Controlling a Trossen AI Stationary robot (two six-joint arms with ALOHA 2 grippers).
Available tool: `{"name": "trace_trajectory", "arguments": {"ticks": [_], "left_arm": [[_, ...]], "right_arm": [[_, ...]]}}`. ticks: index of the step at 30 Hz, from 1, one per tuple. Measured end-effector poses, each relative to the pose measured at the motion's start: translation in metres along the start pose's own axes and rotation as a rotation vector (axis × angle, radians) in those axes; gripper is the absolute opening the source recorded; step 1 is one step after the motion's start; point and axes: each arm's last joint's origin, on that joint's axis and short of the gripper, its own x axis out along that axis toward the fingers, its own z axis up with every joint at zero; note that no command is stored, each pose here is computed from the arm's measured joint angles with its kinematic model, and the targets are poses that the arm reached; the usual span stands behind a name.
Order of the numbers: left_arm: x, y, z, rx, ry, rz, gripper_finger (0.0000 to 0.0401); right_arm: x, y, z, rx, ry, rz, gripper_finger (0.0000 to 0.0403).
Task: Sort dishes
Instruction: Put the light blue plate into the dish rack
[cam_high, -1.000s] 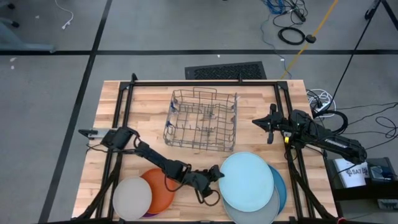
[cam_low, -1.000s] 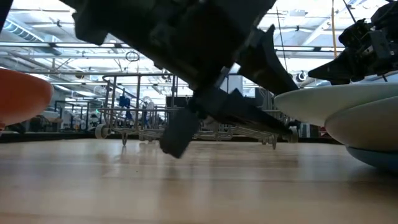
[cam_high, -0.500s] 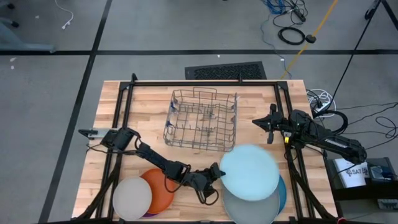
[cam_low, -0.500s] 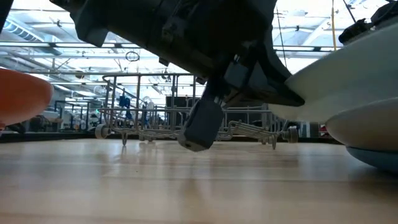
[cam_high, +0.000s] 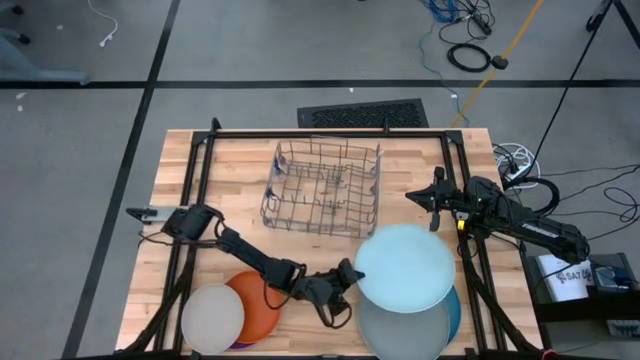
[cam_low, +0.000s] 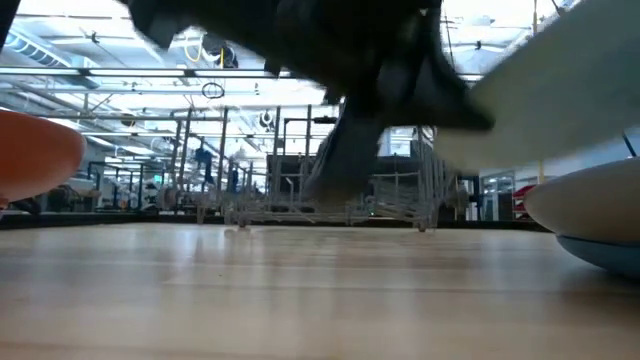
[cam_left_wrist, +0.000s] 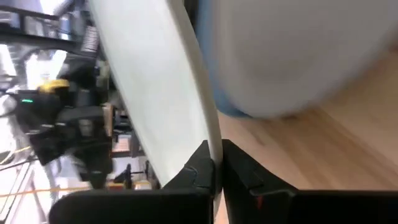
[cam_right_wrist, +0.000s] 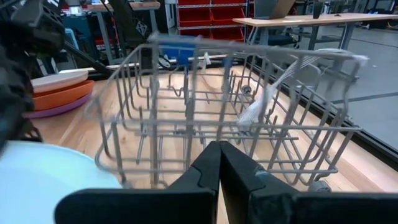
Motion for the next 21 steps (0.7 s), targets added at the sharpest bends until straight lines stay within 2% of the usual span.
{"name": "trace_trajectory", "arguments": {"ticks": [5, 13, 16, 21], "left_arm": [[-0.006, 0.023, 0.014, -0.064, -0.079, 0.036, 0.0009], [-0.018, 0.063, 0.023, -0.343, -0.175, 0.079, 0.0008], [-0.033, 0.094, 0.024, -0.464, -0.213, 0.133, 0.0008], [-0.074, 0.154, 0.015, -0.716, -0.234, 0.250, 0.0008]], "right_arm": [[0.000, 0.000, 0.000, 0.002, -0.002, -0.002, 0.0004], [0.000, 0.000, 0.000, 0.002, 0.002, -0.001, 0.0004], [0.000, 0.000, 0.000, 0.003, 0.000, 0.000, 0.0004], [0.000, 0.000, 0.000, 0.003, 0.000, 0.000, 0.0004]]}}
